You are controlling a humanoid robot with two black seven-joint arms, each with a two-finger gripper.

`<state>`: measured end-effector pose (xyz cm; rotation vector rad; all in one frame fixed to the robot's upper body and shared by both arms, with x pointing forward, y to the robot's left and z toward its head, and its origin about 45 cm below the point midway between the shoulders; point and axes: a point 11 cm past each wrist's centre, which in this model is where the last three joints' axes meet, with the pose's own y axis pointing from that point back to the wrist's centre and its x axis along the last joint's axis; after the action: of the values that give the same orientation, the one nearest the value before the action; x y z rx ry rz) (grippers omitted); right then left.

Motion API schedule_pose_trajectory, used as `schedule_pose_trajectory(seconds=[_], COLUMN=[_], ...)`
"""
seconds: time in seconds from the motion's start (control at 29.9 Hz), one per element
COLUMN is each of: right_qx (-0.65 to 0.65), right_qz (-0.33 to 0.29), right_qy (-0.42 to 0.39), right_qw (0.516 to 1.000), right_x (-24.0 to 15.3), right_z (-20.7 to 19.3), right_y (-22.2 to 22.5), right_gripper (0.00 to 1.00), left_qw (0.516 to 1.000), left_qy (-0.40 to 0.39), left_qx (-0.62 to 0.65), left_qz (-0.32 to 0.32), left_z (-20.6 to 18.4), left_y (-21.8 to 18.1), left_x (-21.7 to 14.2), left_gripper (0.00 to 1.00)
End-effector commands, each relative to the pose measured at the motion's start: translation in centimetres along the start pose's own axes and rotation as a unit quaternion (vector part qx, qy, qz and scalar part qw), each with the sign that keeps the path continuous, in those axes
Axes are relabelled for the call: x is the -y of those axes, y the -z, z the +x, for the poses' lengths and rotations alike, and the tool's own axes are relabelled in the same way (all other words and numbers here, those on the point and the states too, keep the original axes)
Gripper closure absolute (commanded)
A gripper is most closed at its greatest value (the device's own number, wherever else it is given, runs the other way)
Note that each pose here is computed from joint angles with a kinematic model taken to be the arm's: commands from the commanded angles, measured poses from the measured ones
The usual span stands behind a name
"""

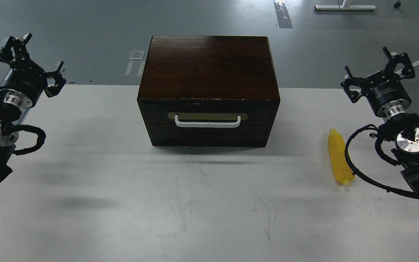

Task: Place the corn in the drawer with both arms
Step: 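Raise the left arm and move it toward the wooden box, then reach the left hand to the white drawer handle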

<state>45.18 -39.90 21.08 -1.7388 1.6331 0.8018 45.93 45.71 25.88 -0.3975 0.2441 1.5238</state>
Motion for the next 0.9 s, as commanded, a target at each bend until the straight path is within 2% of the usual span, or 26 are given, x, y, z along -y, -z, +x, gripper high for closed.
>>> schedule_pose_trajectory(seconds=[0.0, 0.1, 0.23, 0.3, 0.4, 0.5, 0.64, 0.87], right_qx=[0.000, -0.001, -0.010, -0.016, -0.027, -0.034, -0.040, -0.042], right_qz=[0.000, 0.001, 0.011, 0.019, 0.034, 0.041, 0.047, 0.051], right_qy=[0.000, 0.000, -0.003, -0.008, -0.020, -0.024, -0.027, -0.029], right_qw=[1.000, 1.000, 1.000, 1.000, 0.999, 0.998, 0.998, 0.997], right_x=[0.0, 0.0, -0.2, -0.4, -0.7, -0.9, -1.1, -1.2], right_z=[0.0, 0.0, 0.3, 0.7, 1.4, 1.7, 1.9, 2.0], right_y=[0.0, 0.1, 1.4, 2.2, 3.7, 4.8, 5.7, 6.1], right_gripper=[0.00, 0.00, 0.00, 0.00, 0.00, 0.00, 0.00, 0.00], left_qw=[0.999, 0.998, 0.981, 0.974, 0.949, 0.912, 0.817, 0.697], left_qy=[0.023, 0.046, 0.141, 0.168, 0.242, 0.314, 0.446, 0.549], left_qx=[0.017, 0.038, 0.124, 0.145, 0.197, 0.260, 0.361, 0.455], left_qz=[-0.022, -0.028, -0.040, -0.046, -0.051, -0.048, -0.055, -0.080], left_z=[-1.5, -3.1, -9.9, -11.8, -17.0, -21.8, -30.8, -36.8], left_y=[-2.9, -4.3, -8.0, -9.1, -10.3, -9.9, -7.5, -3.3], left_x=[1.5, 2.7, 5.5, 6.0, 6.5, 6.0, 3.5, -0.3], left_gripper=[0.02, 0.02, 0.11, 0.11, 0.11, 0.11, 0.11, 0.11])
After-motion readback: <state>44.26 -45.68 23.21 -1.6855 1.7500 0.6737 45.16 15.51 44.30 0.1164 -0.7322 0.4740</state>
